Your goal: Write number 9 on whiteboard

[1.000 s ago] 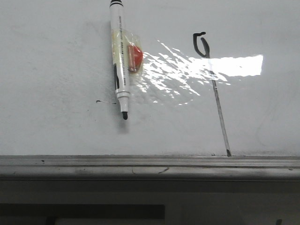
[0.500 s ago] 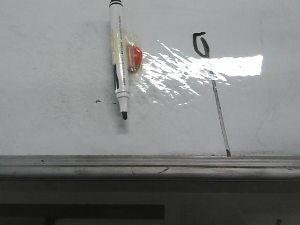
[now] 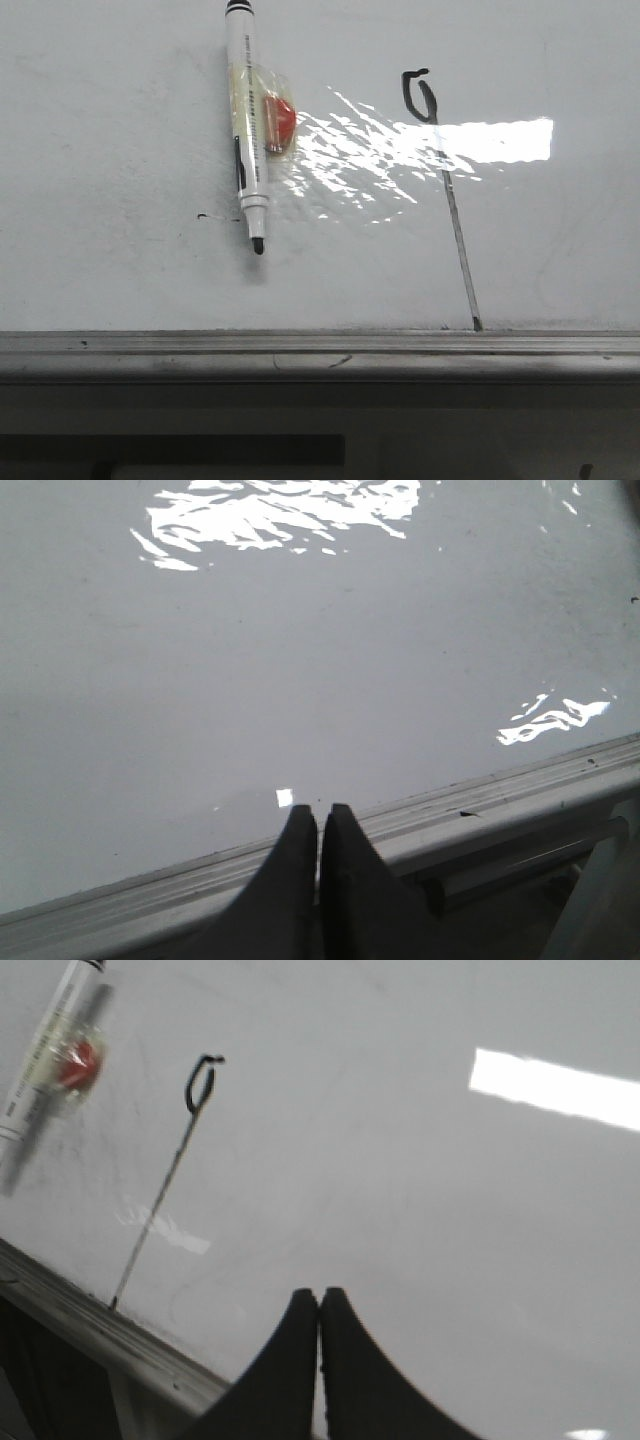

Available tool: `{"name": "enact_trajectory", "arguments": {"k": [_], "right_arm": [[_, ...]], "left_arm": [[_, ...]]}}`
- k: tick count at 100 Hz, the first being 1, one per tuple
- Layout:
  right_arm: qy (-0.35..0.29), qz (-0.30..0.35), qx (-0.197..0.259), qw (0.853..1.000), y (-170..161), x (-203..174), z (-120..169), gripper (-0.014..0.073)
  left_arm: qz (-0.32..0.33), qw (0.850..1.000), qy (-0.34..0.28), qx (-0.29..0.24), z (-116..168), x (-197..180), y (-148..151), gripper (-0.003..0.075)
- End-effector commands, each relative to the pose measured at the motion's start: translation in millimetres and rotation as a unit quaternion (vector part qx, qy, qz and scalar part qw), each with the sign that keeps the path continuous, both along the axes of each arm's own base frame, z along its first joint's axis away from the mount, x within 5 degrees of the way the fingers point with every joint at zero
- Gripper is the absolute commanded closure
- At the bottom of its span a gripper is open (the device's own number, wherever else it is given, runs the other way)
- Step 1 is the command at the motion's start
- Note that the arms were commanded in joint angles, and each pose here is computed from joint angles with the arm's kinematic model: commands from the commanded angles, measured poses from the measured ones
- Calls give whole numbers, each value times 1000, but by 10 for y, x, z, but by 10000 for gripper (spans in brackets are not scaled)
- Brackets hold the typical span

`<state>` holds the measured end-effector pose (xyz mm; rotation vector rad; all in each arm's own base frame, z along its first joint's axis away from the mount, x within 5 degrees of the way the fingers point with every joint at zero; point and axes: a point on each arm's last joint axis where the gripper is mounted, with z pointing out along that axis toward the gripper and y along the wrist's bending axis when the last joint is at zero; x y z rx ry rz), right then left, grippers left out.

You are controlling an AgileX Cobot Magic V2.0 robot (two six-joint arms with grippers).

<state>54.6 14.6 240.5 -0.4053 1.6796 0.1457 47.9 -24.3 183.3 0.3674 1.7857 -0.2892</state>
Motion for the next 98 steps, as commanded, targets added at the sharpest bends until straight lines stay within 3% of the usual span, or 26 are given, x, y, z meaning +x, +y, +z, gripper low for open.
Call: {"name": "enact_trajectory", "arguments": {"k": [1,11,33,98], "right_arm": [[-26,-13,74,997,28,19,-151,629],[1,-52,113,992,1,39,-436,629],[82,-110,89,987,-74,0,-692,629],[63,-108,85,988,-80,-14,-672,629]], "left_arm": [[8,1000,-22,-14,-13,1,11,741],[8,1000,-22,-14,-13,1,11,741],[8,1000,-21,-15,-13,1,10,741],[8,1000,-20,-17,-14,1,9,741]]}}
